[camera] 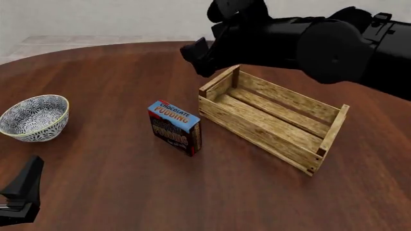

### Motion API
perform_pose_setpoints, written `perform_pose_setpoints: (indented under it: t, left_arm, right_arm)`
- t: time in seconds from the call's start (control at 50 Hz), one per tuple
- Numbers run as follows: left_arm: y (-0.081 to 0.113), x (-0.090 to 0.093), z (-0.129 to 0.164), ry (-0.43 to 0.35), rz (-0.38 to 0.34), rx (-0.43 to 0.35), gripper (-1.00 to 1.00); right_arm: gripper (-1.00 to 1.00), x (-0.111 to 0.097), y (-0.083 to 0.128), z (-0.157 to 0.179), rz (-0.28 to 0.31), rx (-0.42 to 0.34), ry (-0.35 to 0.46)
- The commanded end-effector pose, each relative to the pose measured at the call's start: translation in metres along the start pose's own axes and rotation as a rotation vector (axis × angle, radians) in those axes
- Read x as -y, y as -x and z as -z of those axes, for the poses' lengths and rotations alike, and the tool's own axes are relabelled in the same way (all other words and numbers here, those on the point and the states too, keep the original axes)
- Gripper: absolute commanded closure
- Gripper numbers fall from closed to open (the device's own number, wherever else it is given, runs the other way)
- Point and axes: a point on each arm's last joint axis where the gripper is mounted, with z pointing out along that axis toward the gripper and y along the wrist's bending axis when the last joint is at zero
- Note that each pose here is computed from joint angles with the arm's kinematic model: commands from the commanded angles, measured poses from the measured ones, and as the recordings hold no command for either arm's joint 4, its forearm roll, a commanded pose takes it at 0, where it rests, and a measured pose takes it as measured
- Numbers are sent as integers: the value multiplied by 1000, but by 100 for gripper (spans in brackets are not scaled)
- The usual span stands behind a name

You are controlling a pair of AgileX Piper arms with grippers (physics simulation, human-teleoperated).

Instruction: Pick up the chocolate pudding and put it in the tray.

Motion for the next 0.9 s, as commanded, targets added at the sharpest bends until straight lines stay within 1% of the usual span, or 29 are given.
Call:
perform_pose_setpoints:
  t: [0.02, 0.24, 0.28, 0.44, 0.7, 0.78, 0.9]
  left_arm:
    - [0, 0, 0, 0, 0, 0, -100]
    - [0, 0, 0, 0, 0, 0, -100]
    - [0, 0, 0, 0, 0, 0, -100]
    - [0, 0, 0, 0, 0, 0, -100]
    - [0, 0, 0, 0, 0, 0, -100]
    - [0, 0, 0, 0, 0, 0, -100]
    - [0, 0, 0, 0, 0, 0, -100]
  right_arm:
    - [-100, -15, -4, -8, 14, -15, 41]
    - [-100, -20, -13, -19, -1, -36, 52]
    - [-100, -19, -15, -21, 4, -39, 50]
    - [-100, -18, -21, -28, -5, -55, 46]
    - [-100, -25, -37, -40, -1, -89, 61]
    - [-100, -27, -42, -45, -25, -111, 68]
    - [-100, -29, -49, -49, -25, -126, 70]
